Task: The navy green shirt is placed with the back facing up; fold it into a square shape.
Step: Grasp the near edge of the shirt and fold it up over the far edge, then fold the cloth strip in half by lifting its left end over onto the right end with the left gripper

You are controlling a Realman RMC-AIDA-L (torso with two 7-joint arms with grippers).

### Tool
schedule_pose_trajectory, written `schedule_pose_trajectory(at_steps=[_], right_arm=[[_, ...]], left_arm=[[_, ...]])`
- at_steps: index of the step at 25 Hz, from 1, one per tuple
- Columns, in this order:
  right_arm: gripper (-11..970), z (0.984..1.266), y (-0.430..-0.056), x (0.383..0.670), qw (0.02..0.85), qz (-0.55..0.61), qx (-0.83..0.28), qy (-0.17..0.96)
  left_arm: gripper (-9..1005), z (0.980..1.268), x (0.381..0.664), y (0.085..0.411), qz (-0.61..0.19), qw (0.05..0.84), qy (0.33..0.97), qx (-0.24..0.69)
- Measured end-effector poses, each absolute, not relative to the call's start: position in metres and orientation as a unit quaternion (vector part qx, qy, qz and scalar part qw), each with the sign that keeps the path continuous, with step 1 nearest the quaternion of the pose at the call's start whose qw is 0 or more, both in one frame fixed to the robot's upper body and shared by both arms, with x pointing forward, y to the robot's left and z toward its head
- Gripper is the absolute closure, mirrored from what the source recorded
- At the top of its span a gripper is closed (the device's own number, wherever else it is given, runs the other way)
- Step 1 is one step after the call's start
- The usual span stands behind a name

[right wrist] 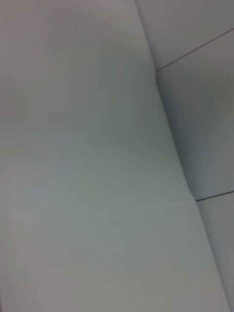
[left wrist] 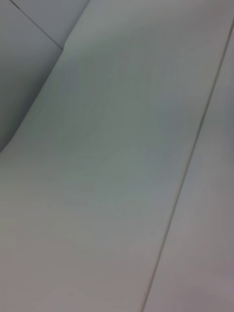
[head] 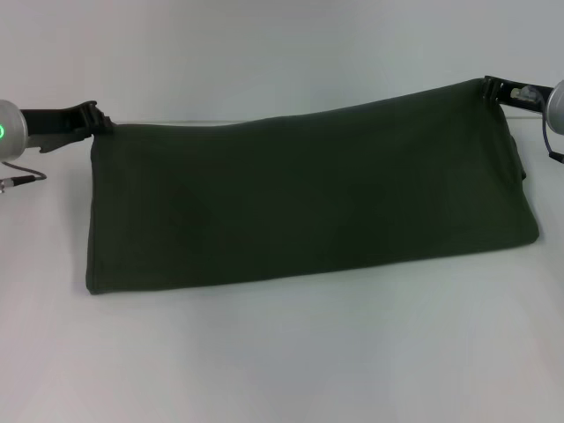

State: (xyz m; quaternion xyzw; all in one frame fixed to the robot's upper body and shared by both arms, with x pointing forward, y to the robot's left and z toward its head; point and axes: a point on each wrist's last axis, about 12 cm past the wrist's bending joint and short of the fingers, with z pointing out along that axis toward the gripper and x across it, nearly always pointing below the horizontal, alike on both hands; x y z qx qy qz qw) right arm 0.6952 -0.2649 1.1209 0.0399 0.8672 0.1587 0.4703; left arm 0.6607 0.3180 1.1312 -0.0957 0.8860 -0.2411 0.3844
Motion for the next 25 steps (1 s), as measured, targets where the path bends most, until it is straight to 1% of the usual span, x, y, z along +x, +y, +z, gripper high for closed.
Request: schedule_pose_trajectory(at_steps=[2, 5, 8, 10, 11, 12, 13, 14, 16, 18, 19, 24, 25], right_arm=[[921, 1.122, -0.267, 0.697, 0.467, 0.153, 0.035, 0.87], [919, 1.125, -0.273, 0.699, 0.471, 0.148, 0.038, 0.869], [818, 1.134, -0.287, 0.698, 0.474, 0.16, 0.048, 0.864], [751, 1.142, -0.302, 0.69, 0.458, 0.202, 0.053, 0.864], [711, 1.142, -0.302, 0.69, 0.458, 0.202, 0.053, 0.864], [671, 1.144, -0.307, 0.685, 0.448, 0.222, 0.053, 0.864], [631, 1.144, -0.314, 0.671, 0.43, 0.265, 0.054, 0.862], [592, 1.144, -0.314, 0.671, 0.43, 0.265, 0.054, 0.862], [512, 1.141, -0.321, 0.655, 0.415, 0.306, 0.055, 0.855], [360, 1.135, -0.327, 0.638, 0.401, 0.344, 0.058, 0.847], [284, 1.132, -0.329, 0.631, 0.396, 0.358, 0.059, 0.844], [278, 1.114, -0.328, 0.597, 0.383, 0.427, 0.052, 0.817], [278, 1.112, -0.327, 0.593, 0.385, 0.437, 0.049, 0.811]], left_arm=[[969, 1.13, 0.661, 0.317, -0.24, 0.386, 0.886, -0.098], [868, 1.128, 0.659, 0.319, -0.241, 0.39, 0.882, -0.11], [767, 1.128, 0.651, 0.327, -0.252, 0.402, 0.87, -0.133], [726, 1.128, 0.642, 0.332, -0.264, 0.408, 0.862, -0.142], [706, 1.127, 0.636, 0.334, -0.273, 0.41, 0.858, -0.144], [685, 1.126, 0.63, 0.336, -0.283, 0.41, 0.855, -0.145], [665, 1.124, 0.625, 0.337, -0.293, 0.409, 0.852, -0.145], [644, 1.122, 0.62, 0.338, -0.307, 0.408, 0.847, -0.146], [603, 1.119, 0.608, 0.342, -0.338, 0.405, 0.837, -0.146], [562, 1.114, 0.595, 0.347, -0.371, 0.398, 0.826, -0.15], [524, 1.112, 0.589, 0.35, -0.384, 0.393, 0.821, -0.154], [332, 1.094, 0.549, 0.363, -0.44, 0.354, 0.805, -0.181], [239, 1.089, 0.538, 0.366, -0.455, 0.343, 0.799, -0.192]])
